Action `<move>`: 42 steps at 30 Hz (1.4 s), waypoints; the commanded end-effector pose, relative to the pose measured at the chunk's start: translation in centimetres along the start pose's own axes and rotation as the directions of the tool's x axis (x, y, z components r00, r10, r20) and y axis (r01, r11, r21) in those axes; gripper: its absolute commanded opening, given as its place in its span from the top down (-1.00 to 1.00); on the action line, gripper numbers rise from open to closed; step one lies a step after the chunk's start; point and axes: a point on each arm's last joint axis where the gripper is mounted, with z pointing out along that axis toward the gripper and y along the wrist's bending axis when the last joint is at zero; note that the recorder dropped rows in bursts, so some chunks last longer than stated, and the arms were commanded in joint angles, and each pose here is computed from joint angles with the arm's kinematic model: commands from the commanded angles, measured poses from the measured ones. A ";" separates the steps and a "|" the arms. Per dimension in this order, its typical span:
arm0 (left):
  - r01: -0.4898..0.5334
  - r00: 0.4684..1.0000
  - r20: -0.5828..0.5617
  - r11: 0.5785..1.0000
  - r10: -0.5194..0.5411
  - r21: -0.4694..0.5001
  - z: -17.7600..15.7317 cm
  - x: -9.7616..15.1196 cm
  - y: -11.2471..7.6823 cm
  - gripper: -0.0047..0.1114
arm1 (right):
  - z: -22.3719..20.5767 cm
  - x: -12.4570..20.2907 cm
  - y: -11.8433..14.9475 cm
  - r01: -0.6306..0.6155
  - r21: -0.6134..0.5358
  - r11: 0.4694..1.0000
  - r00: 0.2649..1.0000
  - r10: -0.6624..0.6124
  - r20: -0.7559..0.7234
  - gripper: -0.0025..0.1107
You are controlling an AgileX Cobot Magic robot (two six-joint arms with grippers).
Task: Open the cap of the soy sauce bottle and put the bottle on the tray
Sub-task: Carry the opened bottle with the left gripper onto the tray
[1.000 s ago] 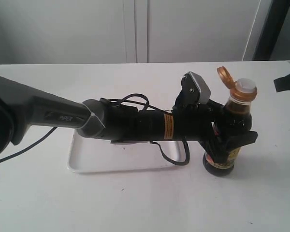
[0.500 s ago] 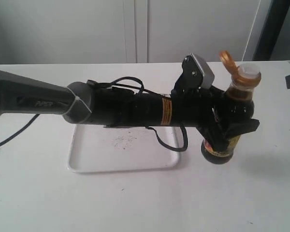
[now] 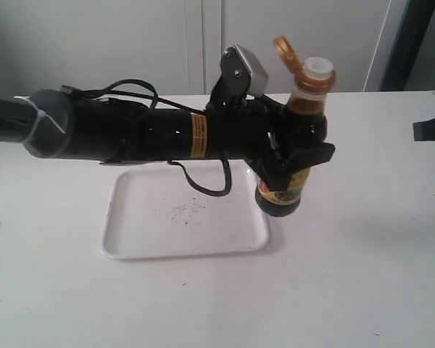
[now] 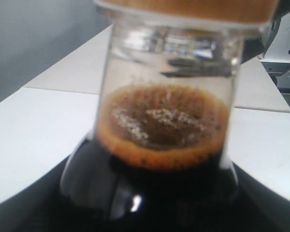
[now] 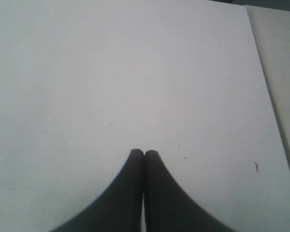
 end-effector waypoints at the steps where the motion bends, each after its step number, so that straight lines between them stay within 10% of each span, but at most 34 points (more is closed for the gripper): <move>1: -0.001 0.991 0.132 1.000 0.000 0.004 -3.2 -3.0 0.4 0.92 | 0.1 -0.2 1.3 0.030 -0.038 0.999 0.999 -0.029 0.024 0.96; 19: 0.038 0.994 0.104 0.972 -0.014 -0.233 -13.0 0.6 4.0 0.92 | 0.1 -0.2 2.1 0.048 -0.062 0.997 0.999 -0.047 0.023 0.96; 42: 0.108 0.993 0.086 0.944 -0.086 -0.310 -13.1 4.5 5.8 0.92 | 0.1 -0.3 2.1 0.048 -0.060 0.997 0.998 -0.046 0.036 0.96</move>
